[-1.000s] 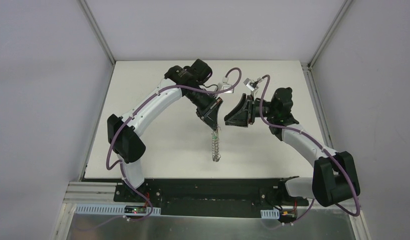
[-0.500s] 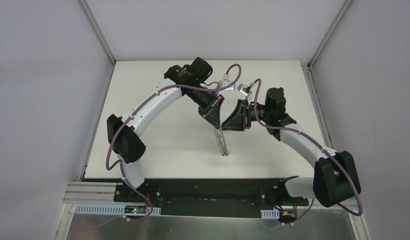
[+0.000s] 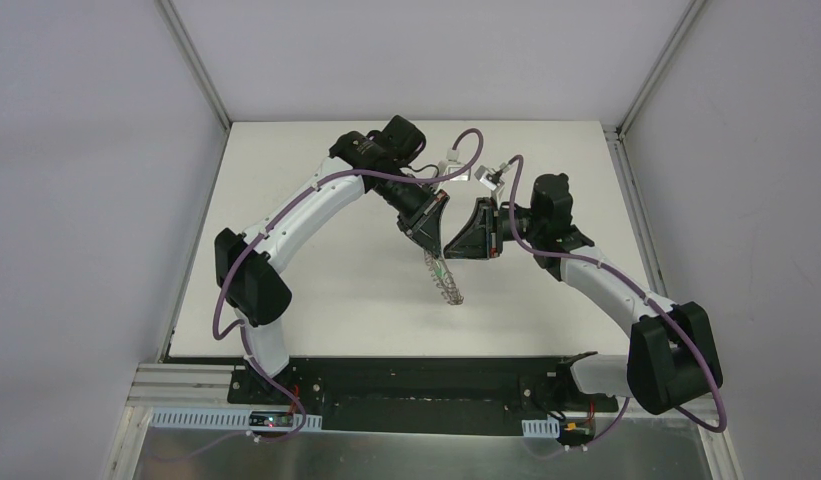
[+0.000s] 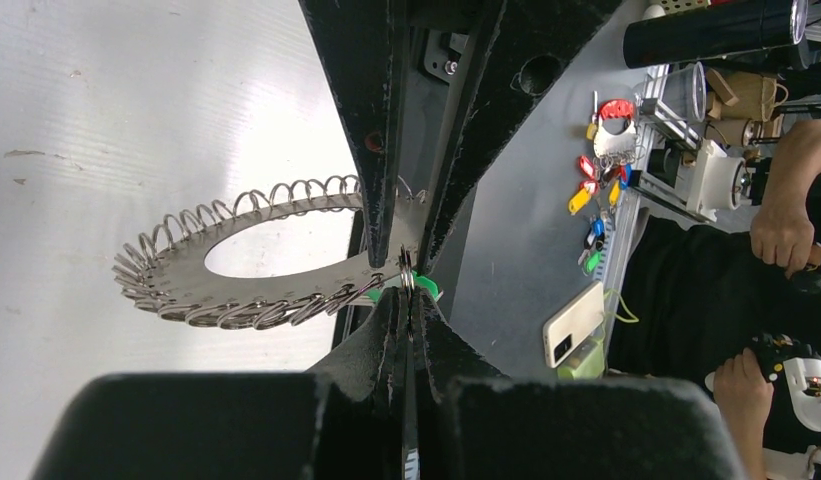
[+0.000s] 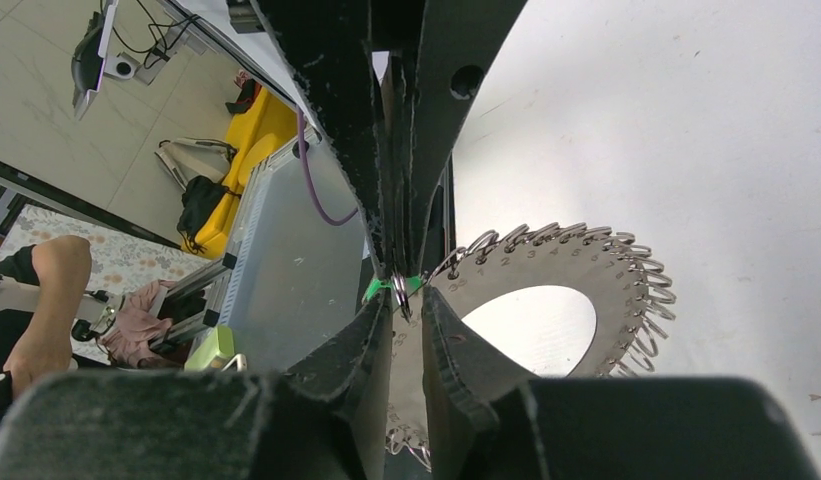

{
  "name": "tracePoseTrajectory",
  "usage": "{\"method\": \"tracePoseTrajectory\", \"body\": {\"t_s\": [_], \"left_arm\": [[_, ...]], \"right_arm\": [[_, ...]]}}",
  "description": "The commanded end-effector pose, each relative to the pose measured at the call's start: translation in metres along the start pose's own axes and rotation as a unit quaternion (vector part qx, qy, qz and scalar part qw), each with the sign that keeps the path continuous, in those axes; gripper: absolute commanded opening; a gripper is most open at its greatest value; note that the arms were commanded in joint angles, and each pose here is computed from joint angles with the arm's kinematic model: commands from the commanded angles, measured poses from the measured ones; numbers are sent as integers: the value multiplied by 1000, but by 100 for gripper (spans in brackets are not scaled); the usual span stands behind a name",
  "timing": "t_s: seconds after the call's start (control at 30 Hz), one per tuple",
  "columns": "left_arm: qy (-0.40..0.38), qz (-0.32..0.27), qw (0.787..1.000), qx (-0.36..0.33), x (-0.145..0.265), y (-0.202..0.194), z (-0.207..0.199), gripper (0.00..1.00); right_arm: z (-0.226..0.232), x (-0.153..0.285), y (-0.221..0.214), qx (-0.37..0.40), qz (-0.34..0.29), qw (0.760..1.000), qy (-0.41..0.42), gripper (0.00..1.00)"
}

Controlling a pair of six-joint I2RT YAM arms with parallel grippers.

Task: Put the keys on the keyring

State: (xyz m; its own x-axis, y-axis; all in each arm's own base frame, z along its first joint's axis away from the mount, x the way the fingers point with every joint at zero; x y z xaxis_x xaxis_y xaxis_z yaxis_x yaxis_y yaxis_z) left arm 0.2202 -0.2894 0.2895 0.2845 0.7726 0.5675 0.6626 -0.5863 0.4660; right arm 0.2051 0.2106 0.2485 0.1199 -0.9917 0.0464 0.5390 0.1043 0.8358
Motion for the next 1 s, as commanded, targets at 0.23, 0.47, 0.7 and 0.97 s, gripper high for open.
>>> {"method": "tracePoseTrajectory", "body": {"t_s": [0.23,0.47,0.7,0.97], "left_arm": [[-25,-3,1000,-4,-3,2,-7,0],[-24,-6,1000,-6,-1,2,-8,0],[-34,-34,998,-44,9,4,-11,21],[-41,-68,995,-64,19,0,-4,34]], "right_arm": [[15,-3,18,44,-6,999,30,13],[14,-3,18,45,-5,999,31,0],[15,1,25,47,-15,999,23,0],[16,5,28,48,-26,998,18,0]]}}
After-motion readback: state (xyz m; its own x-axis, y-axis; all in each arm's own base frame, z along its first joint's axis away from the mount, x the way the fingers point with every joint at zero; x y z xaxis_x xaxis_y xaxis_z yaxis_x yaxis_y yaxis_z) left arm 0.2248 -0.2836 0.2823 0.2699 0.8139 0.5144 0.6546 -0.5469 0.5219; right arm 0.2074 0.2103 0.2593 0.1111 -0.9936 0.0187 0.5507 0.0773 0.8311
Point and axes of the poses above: each gripper's point midway between its finger pads, its own x axis back along the fingers, its own z axis along the line the jaws close on, y = z × x, the point moved 6 cm from there along x, back along the fingers, and after that the axes turned 5 degrees about x, right-handed, at the moved point
